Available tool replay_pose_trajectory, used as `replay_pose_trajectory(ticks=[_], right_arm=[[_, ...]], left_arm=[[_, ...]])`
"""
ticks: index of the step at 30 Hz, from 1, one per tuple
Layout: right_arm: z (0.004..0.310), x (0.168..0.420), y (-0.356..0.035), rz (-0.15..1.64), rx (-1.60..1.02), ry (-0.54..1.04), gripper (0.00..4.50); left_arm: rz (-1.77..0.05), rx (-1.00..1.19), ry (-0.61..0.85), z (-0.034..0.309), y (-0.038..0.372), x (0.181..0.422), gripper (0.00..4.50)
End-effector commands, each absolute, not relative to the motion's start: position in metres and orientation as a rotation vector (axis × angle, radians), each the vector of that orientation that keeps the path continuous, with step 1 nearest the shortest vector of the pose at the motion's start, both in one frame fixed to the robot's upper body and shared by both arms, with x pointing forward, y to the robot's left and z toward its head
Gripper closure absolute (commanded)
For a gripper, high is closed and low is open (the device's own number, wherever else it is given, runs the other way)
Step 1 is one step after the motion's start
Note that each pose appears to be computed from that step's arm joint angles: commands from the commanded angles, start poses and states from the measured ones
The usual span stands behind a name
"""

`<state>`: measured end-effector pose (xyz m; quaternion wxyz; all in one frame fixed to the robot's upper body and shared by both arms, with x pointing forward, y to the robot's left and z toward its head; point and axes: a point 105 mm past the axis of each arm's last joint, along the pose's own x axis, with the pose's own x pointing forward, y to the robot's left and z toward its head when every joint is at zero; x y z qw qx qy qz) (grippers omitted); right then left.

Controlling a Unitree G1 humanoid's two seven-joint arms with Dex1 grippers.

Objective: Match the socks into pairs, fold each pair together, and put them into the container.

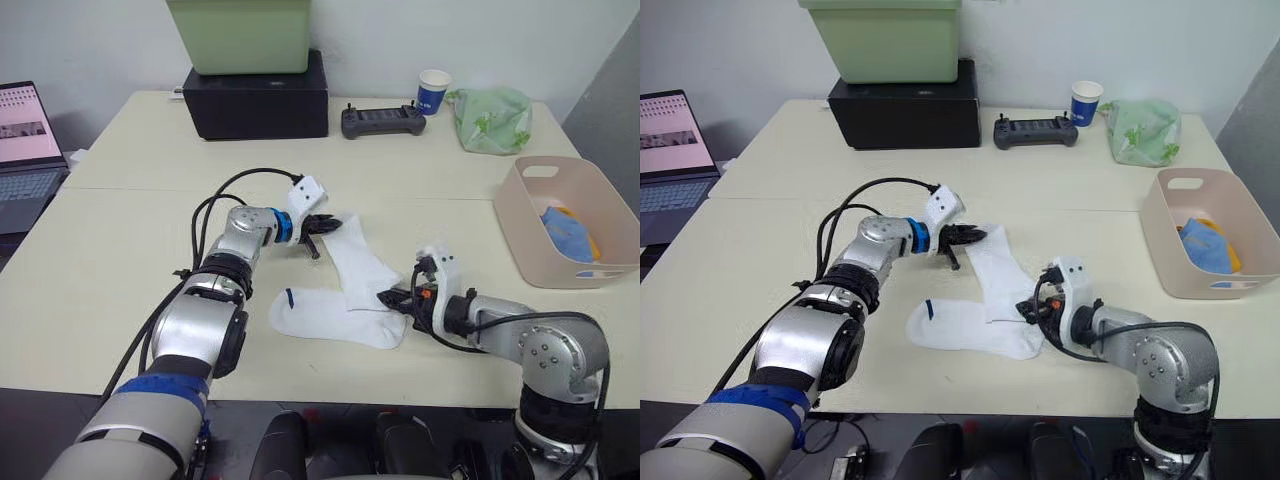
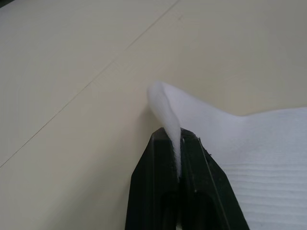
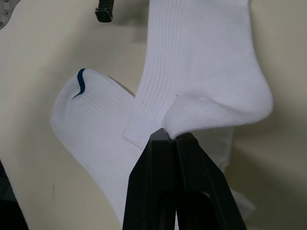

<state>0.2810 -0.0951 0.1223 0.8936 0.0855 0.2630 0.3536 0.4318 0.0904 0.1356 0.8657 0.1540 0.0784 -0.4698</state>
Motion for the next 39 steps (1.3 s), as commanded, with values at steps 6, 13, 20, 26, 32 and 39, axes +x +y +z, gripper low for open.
replay_pose_trajectory(ticks=[6, 13, 20, 26, 32, 39], right_arm=[[0.173, 0.29, -0.107, 0.955, 0.094, 0.396, 4.47], [0.16, 0.304, -0.126, 1.086, 0.06, 0.516, 4.47], [0.136, 0.321, -0.124, 1.127, 0.028, 0.626, 4.47], [0.132, 0.34, -0.124, 1.079, 0.01, 0.572, 4.5], [0.154, 0.332, -0.14, 1.054, -0.119, 0.442, 2.77], [0.17, 0.288, -0.114, 1.167, -0.437, 0.188, 1.02]], left_arm=[[-0.881, 0.089, 0.02, 0.178, 0.107, 0.399, 4.5], [-0.521, -0.154, 0.012, 0.163, 0.098, 0.333, 4.5], [-0.331, -0.183, 0.096, 0.128, 0.107, 0.309, 4.5], [-0.313, -0.169, 0.151, 0.119, 0.113, 0.304, 3.48], [-0.401, -0.195, 0.199, 0.123, 0.124, 0.29, 1.46], [-0.619, 0.288, 0.095, 0.149, 0.177, 0.286, 0.0]])
